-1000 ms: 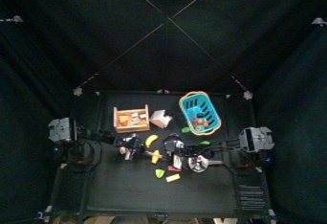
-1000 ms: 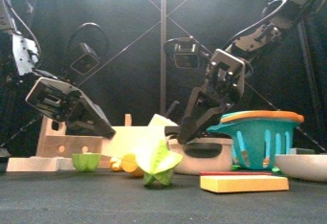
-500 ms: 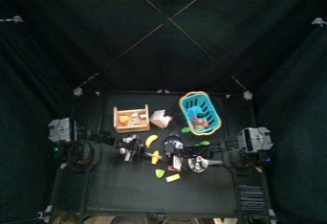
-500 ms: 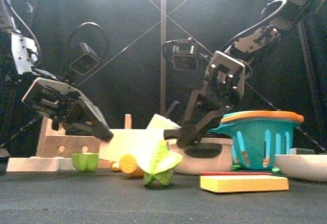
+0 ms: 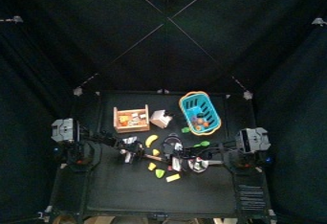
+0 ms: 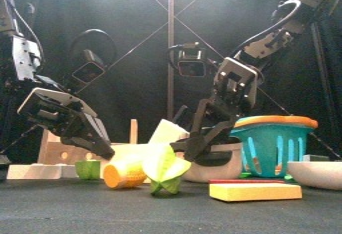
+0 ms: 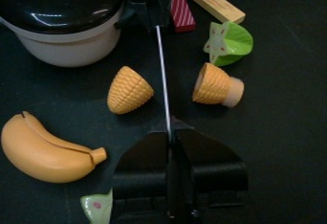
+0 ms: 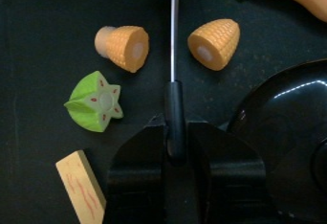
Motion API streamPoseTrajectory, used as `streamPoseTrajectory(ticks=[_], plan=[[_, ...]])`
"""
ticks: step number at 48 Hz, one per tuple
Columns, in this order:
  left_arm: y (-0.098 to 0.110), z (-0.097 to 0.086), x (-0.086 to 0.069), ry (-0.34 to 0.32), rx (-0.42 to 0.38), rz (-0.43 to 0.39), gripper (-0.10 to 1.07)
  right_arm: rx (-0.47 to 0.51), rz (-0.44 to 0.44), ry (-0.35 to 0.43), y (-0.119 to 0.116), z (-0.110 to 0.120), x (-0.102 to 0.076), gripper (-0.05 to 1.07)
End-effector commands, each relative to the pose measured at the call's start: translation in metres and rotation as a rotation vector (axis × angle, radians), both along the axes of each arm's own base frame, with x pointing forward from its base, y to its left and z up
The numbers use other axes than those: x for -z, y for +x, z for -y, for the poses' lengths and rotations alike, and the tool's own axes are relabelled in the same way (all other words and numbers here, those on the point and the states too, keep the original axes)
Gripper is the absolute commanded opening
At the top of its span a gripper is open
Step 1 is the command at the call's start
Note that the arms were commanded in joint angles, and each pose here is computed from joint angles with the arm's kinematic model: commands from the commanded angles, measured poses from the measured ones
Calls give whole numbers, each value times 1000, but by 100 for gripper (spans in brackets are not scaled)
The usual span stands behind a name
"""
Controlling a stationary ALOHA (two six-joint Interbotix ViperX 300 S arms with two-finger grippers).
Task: Cut corn
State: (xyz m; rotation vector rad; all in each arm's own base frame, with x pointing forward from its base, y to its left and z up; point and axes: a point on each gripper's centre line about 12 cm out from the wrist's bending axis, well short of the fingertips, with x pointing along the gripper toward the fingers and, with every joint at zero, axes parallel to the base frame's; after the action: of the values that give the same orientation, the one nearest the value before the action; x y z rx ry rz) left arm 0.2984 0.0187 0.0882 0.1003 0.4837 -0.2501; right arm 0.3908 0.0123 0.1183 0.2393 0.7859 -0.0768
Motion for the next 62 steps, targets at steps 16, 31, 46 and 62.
streamPoseTrajectory(ticks=[16, 31, 46, 62], plan=[[8, -3, -10, 8, -3, 41, 38, 1, 57, 0, 9, 0, -19, 44], [5, 8, -52, 40, 29, 169, 38, -10, 125, -2, 10, 0, -52, 44], [-8, 9, -71, 79, 16, 195, 38, -22, 141, -16, 10, 0, -58, 44], [-6, 9, -66, 78, 15, 172, 38, -27, 153, -21, 13, 0, -62, 44]])
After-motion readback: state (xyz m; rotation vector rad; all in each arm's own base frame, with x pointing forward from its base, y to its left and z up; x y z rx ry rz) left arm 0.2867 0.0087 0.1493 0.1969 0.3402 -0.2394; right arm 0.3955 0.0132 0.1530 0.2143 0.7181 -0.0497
